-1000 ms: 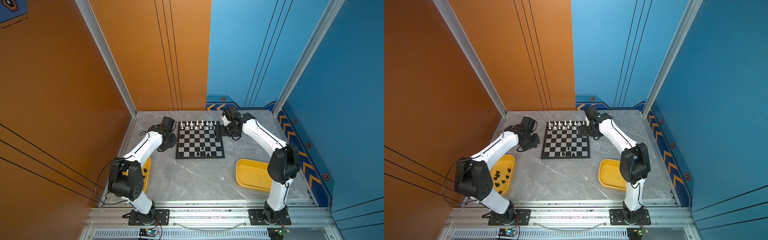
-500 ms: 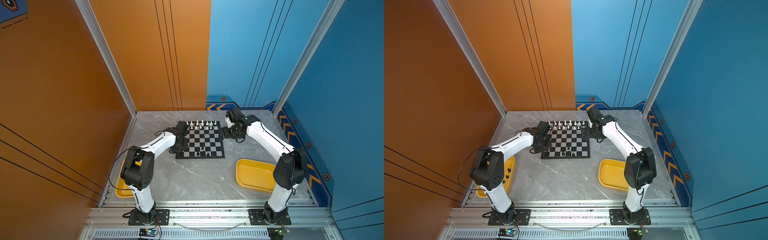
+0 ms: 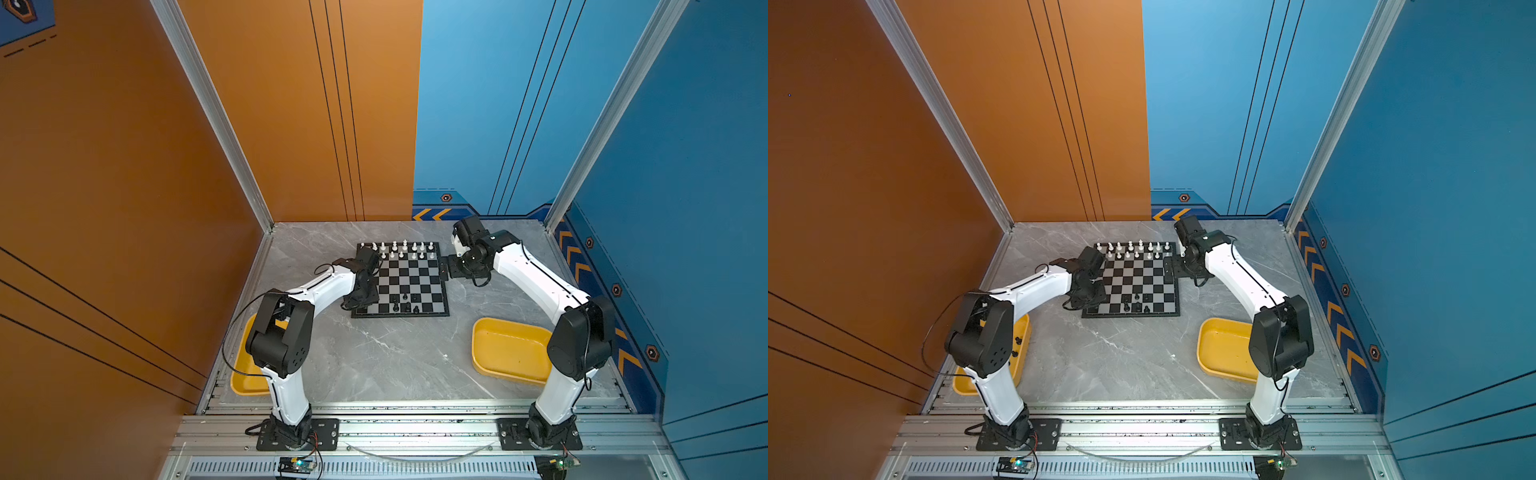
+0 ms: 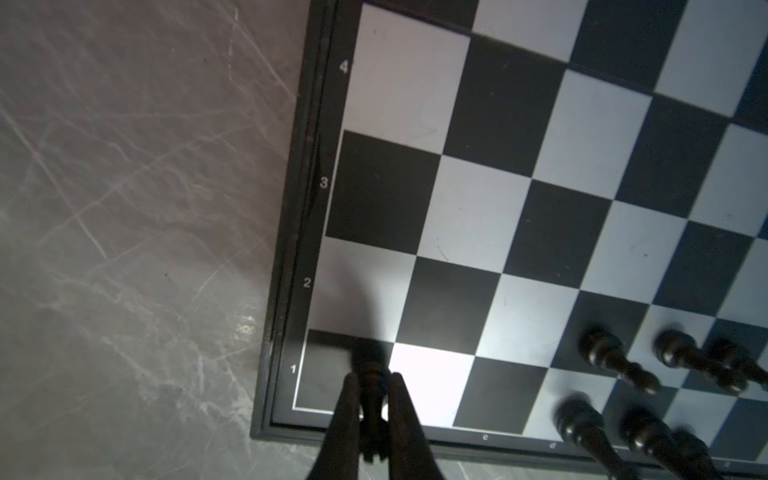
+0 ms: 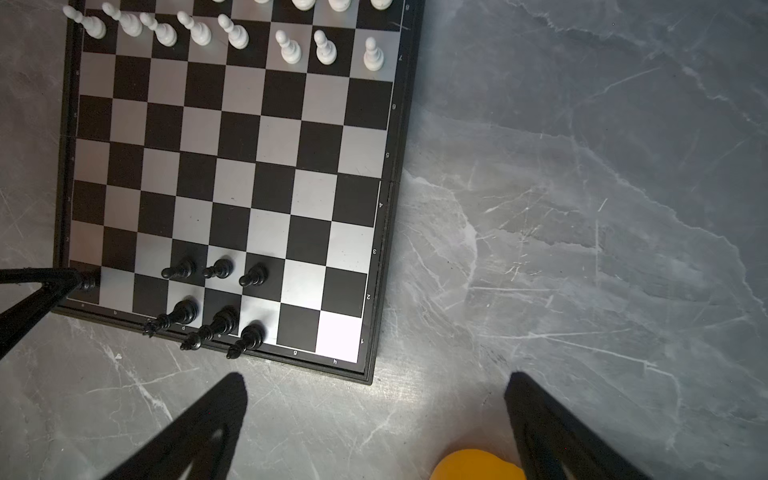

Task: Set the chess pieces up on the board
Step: 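Lower the black rook onto the corner square of the nearest row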

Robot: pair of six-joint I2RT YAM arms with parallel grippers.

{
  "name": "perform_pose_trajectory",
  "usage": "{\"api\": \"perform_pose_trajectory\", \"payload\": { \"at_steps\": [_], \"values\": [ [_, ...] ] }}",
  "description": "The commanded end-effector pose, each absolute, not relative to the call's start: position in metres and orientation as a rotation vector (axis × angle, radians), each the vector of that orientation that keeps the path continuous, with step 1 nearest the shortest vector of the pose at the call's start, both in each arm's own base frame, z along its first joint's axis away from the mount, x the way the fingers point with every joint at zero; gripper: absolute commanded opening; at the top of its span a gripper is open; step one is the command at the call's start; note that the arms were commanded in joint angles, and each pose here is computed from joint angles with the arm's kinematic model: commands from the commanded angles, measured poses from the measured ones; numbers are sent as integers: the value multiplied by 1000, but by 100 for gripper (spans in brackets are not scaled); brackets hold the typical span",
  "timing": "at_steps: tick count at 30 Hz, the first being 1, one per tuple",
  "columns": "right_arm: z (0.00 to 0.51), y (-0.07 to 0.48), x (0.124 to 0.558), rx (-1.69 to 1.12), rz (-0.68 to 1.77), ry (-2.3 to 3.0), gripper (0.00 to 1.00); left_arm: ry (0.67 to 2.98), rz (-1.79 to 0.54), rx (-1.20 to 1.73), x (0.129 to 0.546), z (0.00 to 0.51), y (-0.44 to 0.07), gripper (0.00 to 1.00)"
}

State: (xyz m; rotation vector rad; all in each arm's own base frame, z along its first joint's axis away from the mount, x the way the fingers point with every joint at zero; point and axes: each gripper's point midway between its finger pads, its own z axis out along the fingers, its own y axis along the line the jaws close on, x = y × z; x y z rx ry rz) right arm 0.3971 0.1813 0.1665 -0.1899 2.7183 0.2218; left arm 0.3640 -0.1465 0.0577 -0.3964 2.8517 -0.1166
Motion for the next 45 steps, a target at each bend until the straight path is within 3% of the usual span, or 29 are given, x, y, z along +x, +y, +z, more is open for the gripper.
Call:
{"api": "perform_pose_trajectory", "payload": {
  "at_steps": [1,11,19,24,36,45],
  "values": [
    [167,173,392,-189,191,2735,100,2848,-102,-414,356,61,-142,1],
    [166,177,395,-199,202,2735,100,2848,-64,-418,351,62,-135,4],
    [165,175,393,-198,198,2740,100,2837,-60,-413,353,66,-133,35],
    [165,174,393,-197,193,2740,100,2817,-87,-412,356,75,-135,45],
    [165,168,395,-194,180,2739,100,2817,-123,-394,360,72,-145,44],
    [164,166,396,-197,178,2743,100,2827,-122,-402,359,66,-146,37]
  ]
}}
